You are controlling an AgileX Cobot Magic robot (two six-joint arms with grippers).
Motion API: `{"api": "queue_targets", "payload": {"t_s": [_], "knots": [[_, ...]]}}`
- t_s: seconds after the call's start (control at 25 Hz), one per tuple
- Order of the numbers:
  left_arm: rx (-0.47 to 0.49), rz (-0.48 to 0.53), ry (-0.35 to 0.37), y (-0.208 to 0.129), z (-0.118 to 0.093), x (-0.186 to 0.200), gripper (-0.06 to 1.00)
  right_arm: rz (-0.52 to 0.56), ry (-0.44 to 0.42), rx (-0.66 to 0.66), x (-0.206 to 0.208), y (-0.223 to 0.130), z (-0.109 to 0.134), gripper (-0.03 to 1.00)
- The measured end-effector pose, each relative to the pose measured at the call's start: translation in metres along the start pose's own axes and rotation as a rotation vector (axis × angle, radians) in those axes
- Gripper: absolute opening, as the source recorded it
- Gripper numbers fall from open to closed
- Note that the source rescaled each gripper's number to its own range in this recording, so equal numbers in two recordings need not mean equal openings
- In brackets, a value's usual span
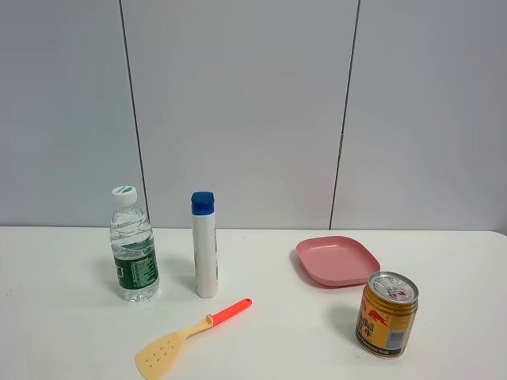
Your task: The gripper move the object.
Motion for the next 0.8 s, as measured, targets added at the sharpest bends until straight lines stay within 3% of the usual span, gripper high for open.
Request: {"api": "queue_targets", "payload": {"t_s": [0.44, 0.64, 0.8], "knots": [[0.010, -0.165, 0.022, -0.060, 0.014, 0.096, 0.77, 0.000, 0.000, 0.000, 0.000, 0.000, 0.000, 1.00], [0.055, -0.223, 0.069, -0.085, 0.024, 0.113, 0.77, 0.000, 0.000, 0.000, 0.000, 0.000, 0.000, 1.00], [0.057, -0.245, 0.075, -0.102, 0.028, 0.108, 0.84, 0.000, 0.000, 0.000, 0.000, 0.000, 0.000, 1.00]]}}
Point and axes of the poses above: a point on each arm's last joint axis where the gripper is mounted, x pointing back along that axis away from the gripper, z along the wrist's bending axis when the last joint is at zero, y = z × x, the point moved 1 cm from there along -x, pointing out along that axis toward the gripper, and after that the axes turned 9 degrees about x, right-handed, at the moved point
